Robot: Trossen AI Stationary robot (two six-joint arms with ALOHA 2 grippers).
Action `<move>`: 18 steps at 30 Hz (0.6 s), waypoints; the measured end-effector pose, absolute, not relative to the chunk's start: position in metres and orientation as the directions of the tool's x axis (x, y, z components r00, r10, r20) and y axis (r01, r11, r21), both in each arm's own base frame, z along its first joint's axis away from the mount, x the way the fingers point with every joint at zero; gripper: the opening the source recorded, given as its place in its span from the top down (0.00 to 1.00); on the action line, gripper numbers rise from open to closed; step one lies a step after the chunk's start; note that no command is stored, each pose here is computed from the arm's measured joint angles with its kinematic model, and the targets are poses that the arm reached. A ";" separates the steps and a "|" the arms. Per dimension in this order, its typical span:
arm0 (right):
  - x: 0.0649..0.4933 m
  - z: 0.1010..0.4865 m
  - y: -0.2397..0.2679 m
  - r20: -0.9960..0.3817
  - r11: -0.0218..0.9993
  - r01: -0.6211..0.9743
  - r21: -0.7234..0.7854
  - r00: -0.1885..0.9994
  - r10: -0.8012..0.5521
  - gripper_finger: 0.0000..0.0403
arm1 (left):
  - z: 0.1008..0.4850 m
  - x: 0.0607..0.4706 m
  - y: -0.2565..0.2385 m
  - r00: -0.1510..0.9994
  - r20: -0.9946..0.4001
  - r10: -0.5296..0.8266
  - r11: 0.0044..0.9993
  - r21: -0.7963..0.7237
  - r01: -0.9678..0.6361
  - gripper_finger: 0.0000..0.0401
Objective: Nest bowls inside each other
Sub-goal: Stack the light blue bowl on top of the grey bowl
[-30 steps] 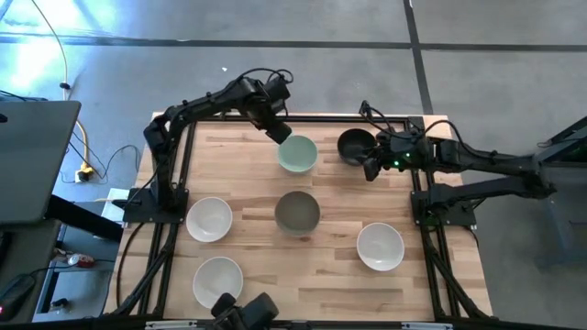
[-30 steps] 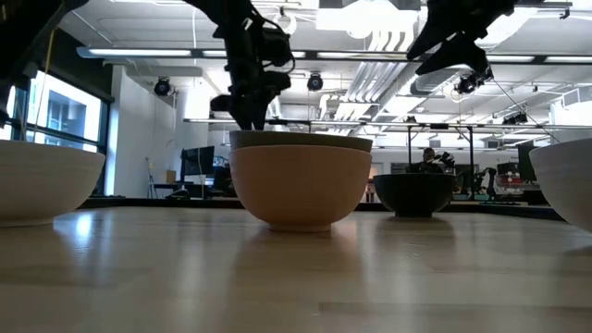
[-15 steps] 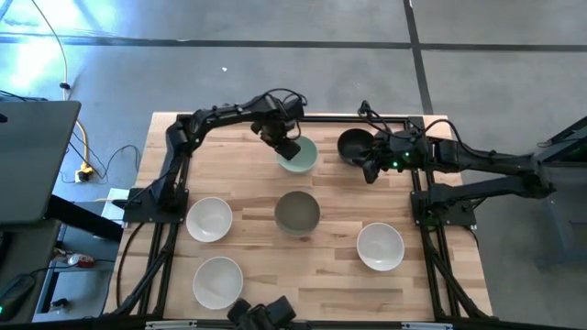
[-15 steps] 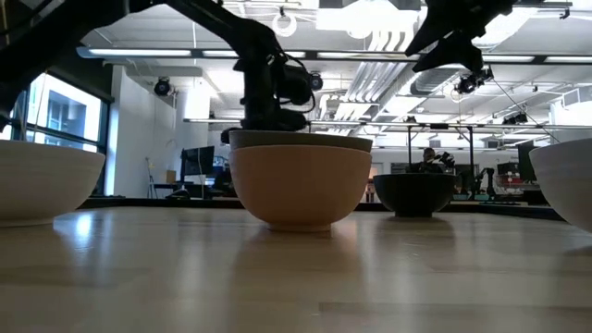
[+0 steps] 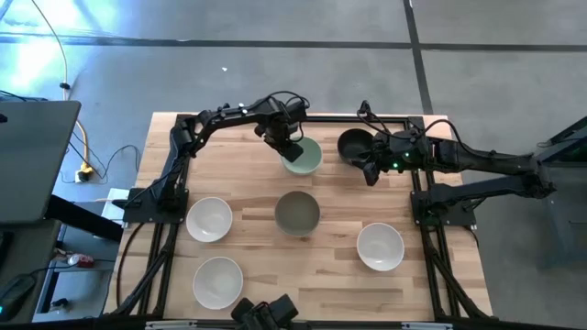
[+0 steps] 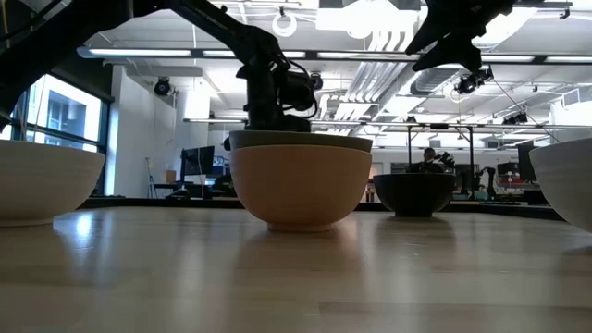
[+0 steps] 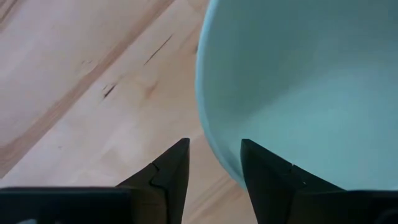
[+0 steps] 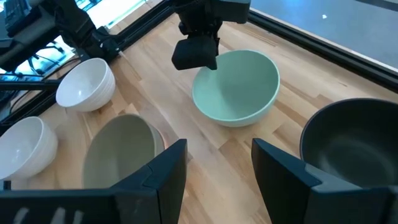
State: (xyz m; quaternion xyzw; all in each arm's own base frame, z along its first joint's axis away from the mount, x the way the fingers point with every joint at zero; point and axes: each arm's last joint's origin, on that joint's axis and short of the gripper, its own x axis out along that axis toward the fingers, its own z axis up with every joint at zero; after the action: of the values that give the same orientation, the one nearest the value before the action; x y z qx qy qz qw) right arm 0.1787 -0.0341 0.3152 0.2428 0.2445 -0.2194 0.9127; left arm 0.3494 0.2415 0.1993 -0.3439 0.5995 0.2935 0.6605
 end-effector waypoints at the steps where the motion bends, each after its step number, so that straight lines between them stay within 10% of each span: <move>1: 0.179 0.315 -0.034 -0.553 0.786 0.519 0.336 0.784 -0.282 0.57 | 0.199 0.350 0.242 0.109 -0.994 -0.024 0.591 -0.102 -0.800 0.68; 18: 0.179 0.315 -0.034 -0.553 0.800 0.510 0.316 0.784 -0.282 0.57 | 0.199 0.345 0.246 0.110 -0.993 -0.037 0.639 -0.108 -0.761 0.92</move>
State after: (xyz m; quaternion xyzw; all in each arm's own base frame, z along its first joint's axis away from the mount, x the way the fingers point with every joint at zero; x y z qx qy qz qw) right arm 0.1787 -0.0341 0.3153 0.2306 0.2473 -0.2161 0.9159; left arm 0.3455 0.2458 0.1995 -0.3272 0.6096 0.2707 0.6693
